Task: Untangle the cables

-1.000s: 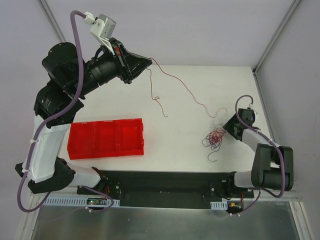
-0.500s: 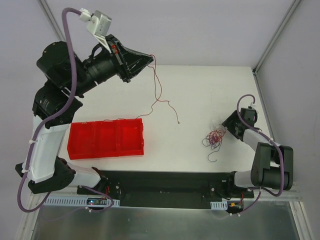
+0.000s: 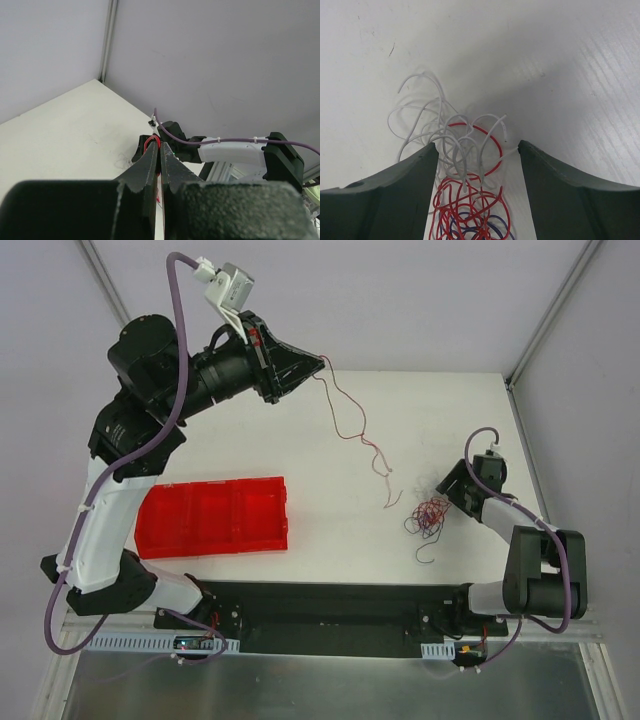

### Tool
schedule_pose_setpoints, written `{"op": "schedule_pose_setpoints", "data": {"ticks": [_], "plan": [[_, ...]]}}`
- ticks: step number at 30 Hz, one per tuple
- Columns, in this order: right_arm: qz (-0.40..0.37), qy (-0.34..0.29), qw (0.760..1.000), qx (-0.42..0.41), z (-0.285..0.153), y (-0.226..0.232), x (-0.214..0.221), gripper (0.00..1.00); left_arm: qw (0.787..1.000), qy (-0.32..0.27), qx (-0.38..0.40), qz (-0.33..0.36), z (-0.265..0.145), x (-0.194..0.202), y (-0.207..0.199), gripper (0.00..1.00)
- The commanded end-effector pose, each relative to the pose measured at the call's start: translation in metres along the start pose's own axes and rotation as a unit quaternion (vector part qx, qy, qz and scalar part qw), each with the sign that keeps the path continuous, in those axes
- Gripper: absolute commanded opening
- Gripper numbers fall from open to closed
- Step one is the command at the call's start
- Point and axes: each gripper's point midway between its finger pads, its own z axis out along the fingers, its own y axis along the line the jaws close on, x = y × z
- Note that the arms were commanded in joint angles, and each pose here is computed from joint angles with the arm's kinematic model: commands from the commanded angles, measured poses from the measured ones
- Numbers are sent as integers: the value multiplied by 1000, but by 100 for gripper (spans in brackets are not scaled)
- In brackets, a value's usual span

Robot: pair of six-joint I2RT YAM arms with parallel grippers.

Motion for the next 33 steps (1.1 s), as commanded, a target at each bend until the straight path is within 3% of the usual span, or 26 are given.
{"op": "schedule_pose_setpoints", "data": {"ticks": [1,8,14,24,33], "plan": [[-10,2,1000,16,1,-2,-1,70,1000,0,-14,-5,10,9,12,0],[-16,-1,1000,14,-1,0,-1,70,991,99,-63,-61,34,96,57,0],[-24,3,999,21,1,1,-1,69,969,198,-87,-122,52,186,91,0],[-29,6,999,16,2,4,1,68,927,308,-187,-103,103,307,178,0],[-32,13,999,19,3,4,2,67,892,380,-201,-136,142,393,217,1]]}}
